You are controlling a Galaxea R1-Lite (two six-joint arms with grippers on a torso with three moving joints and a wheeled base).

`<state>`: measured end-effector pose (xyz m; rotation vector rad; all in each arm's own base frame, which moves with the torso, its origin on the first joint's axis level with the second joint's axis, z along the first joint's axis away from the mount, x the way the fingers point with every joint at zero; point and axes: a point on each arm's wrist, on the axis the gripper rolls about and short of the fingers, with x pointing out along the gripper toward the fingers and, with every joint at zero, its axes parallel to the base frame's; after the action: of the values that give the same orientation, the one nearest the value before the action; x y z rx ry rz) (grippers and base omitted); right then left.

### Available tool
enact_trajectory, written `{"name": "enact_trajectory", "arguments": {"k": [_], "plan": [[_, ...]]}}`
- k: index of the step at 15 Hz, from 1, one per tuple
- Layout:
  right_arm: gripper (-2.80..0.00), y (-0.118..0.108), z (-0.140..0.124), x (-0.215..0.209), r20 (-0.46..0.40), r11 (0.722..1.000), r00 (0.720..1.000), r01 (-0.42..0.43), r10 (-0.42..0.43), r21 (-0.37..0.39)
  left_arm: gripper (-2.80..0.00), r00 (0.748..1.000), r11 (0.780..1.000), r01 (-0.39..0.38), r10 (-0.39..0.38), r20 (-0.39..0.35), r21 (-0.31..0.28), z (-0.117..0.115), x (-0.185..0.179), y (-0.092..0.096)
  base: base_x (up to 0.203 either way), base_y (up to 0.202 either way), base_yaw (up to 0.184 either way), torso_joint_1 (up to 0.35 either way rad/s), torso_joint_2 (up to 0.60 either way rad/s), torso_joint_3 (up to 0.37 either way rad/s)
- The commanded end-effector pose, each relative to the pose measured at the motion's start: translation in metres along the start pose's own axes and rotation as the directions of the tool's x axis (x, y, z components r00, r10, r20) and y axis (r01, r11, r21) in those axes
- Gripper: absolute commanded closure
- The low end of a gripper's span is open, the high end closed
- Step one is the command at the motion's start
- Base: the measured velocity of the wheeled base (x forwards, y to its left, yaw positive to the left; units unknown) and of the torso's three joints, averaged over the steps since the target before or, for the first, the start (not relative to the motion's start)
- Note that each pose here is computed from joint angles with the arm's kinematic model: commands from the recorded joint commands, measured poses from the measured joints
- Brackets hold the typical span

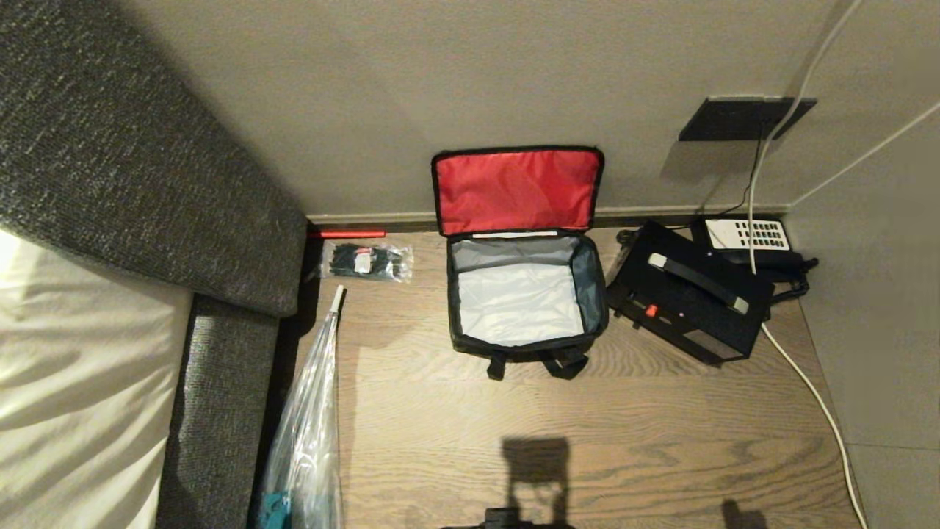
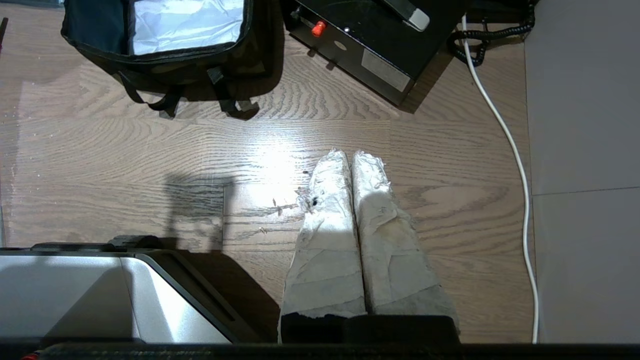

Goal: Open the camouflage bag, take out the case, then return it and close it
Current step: Grip the handle again

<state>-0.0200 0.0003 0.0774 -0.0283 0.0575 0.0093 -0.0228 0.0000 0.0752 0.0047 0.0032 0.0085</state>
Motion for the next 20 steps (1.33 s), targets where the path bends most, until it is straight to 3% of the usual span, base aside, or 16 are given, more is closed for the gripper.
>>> {"name": "enact_trajectory", "arguments": {"k": [1,20], "plan": [[0.0,0.0,0.0,0.0001,-0.002,1.0,1.0,-0.001,0.001,0.0,0.0,1.0,1.0,-0.001,0.001,0.0,0.0,-0.0005,0.0,0.0,0.0,0.0,0.0,0.0,0.0,0.0],[0.0,0.0,0.0,0.0001,-0.002,1.0,1.0,-0.001,0.001,0.0,0.0,1.0,1.0,-0.001,0.001,0.001,0.0,-0.0004,0.0,0.0,0.0,0.0,0.0,0.0,0.0,0.0]]}}
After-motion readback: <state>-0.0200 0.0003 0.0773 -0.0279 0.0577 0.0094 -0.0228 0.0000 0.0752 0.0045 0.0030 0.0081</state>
